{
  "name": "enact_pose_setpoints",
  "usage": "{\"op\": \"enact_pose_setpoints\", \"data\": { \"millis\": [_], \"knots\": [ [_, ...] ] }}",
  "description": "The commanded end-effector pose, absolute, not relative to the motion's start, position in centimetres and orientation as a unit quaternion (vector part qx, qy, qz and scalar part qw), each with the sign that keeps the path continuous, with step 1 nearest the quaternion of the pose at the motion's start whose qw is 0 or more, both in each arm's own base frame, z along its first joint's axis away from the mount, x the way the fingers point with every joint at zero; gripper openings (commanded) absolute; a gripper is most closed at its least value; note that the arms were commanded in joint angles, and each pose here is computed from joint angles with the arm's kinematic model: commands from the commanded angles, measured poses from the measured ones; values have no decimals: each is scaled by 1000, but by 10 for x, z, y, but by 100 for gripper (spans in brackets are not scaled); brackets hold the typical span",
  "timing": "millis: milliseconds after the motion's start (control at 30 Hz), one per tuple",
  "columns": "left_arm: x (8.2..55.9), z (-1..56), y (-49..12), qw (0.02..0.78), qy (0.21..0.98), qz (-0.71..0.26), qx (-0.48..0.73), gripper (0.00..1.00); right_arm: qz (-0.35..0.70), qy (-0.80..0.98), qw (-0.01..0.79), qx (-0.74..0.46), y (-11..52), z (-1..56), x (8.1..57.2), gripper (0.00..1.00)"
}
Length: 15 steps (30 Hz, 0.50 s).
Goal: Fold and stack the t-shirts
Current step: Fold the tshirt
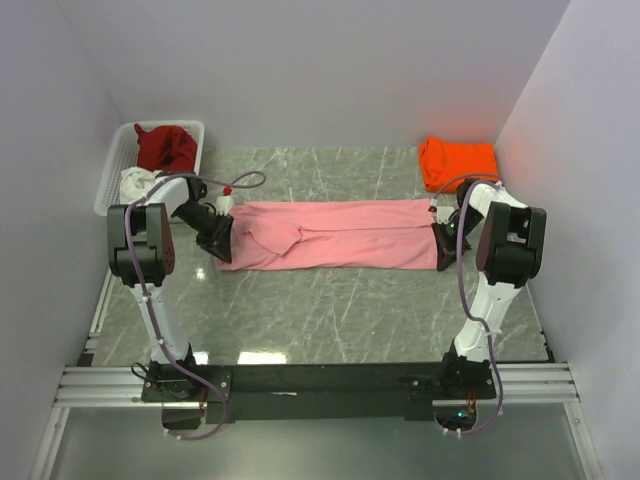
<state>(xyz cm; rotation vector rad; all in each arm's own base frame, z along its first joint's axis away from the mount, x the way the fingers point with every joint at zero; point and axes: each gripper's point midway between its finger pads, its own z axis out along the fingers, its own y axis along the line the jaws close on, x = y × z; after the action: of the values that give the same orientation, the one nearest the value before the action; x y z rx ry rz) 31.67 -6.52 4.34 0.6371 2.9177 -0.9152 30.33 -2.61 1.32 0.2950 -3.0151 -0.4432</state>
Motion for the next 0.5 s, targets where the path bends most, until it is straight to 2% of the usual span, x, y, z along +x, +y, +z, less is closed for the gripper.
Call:
{"op": "enact_pose_setpoints", "data": {
  "millis": [0,100,167,467],
  "knots": [
    [332,59,-63,31,935,-285,208,20,-129,-986,28,98,-31,8,314,0],
    [353,65,-50,52,945,-249,205,5,-111,-988,25,101,-38,8,314,0],
    [356,61,-43,46,952,-230,198,1,-102,-990,20,98,-40,8,317,0],
    [340,20,-30,3,965,-194,178,1,-81,-992,12,94,-47,12,321,0]
  ]
}}
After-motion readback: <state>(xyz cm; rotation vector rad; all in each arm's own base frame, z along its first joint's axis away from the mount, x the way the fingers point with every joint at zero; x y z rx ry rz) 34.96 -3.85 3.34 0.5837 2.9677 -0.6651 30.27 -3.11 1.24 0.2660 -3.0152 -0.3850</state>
